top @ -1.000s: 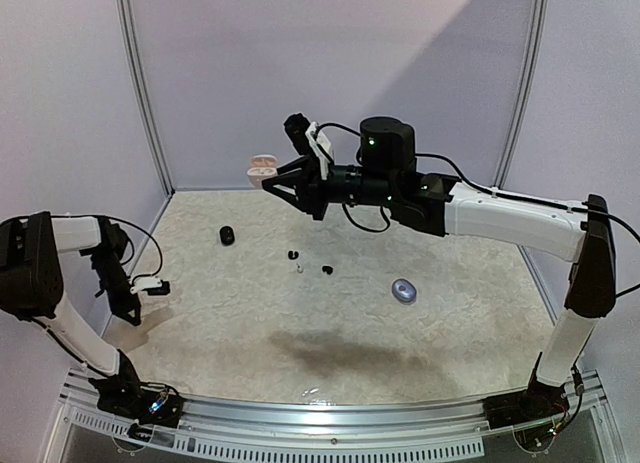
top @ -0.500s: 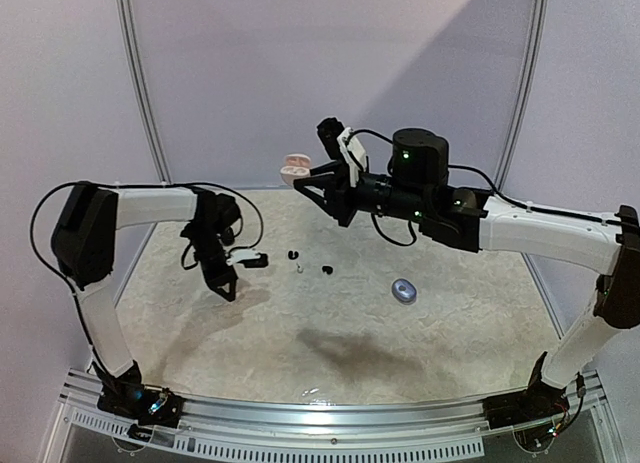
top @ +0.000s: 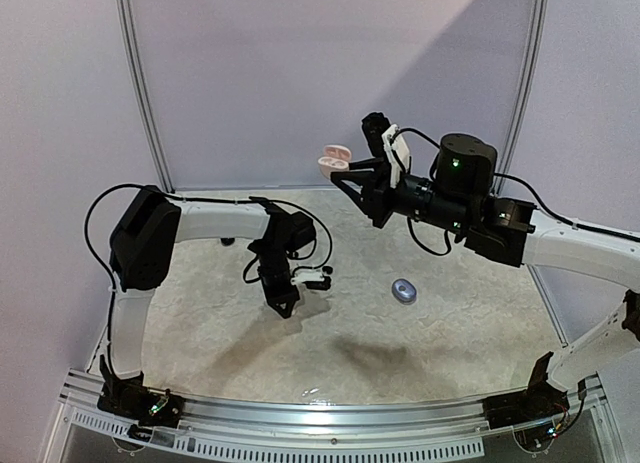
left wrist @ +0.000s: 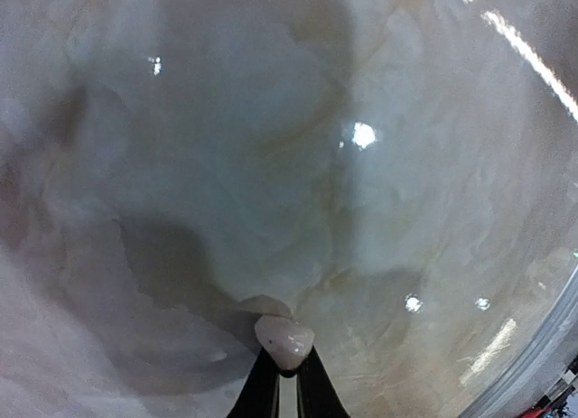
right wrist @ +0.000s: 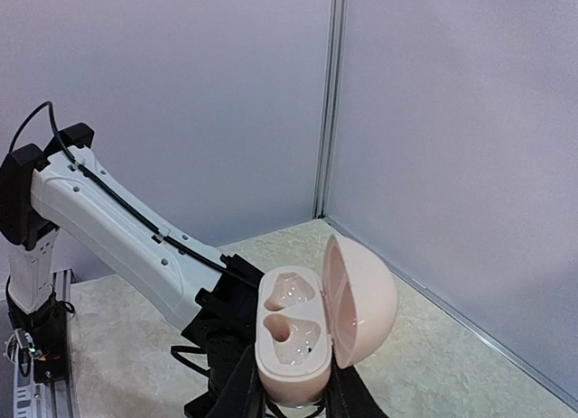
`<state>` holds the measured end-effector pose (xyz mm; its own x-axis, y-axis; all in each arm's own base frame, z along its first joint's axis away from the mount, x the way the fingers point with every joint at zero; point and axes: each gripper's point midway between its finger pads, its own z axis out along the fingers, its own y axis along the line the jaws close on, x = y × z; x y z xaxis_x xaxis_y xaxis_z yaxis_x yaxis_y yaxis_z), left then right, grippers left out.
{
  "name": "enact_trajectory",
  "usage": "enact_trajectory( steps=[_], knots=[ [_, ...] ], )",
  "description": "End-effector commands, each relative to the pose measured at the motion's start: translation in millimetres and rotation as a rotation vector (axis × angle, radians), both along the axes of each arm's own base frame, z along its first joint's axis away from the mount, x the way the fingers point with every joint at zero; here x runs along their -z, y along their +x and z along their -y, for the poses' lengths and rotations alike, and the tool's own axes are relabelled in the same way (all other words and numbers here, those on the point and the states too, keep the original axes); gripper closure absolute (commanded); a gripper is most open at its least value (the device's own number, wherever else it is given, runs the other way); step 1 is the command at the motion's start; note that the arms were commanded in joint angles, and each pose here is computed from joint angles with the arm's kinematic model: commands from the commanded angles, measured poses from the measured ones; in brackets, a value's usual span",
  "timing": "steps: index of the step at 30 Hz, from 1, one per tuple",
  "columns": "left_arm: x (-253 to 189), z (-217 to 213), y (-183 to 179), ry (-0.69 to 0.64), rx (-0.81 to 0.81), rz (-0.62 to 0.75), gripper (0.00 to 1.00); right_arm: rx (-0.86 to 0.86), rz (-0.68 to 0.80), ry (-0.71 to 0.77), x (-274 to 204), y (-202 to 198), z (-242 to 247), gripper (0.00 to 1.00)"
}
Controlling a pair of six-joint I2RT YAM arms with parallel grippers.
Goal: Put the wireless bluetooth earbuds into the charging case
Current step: Place the left earbud at the center of the board, then pass from the right arm to the left
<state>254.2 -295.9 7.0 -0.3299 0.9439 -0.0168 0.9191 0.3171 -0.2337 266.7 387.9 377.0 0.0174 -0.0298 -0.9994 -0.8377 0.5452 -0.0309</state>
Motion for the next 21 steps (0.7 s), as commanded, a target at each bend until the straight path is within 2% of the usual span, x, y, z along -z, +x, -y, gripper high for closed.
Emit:
enact_trajectory(
  steps=[1,4,7,13,17,19,21],
  knots=[
    [11,3,-15,0.034,-0.013,-0.055,0.87,0.028,0.011,0.002,-3,1,8,1.00],
    [4,3,-20,0.027,-0.006,-0.077,0.69,0.021,0.012,-0.001,-3,0,7,1.00],
    [-10,1,-20,0.013,0.009,-0.077,0.57,0.016,0.010,-0.001,-2,0,6,1.00],
    [-62,-8,-24,-0.087,0.052,-0.059,0.51,0.010,0.014,0.010,-4,0,4,1.00],
    [-127,-37,-30,-0.258,0.155,0.057,0.46,-0.021,0.026,0.015,-9,-3,-1,1.00],
    [-169,-58,-30,-0.390,0.169,0.180,0.43,-0.053,0.032,0.009,-10,-4,-9,1.00],
    [-214,-72,-31,-0.580,0.164,0.297,0.39,-0.099,0.044,0.014,-14,-7,-18,1.00]
  ],
)
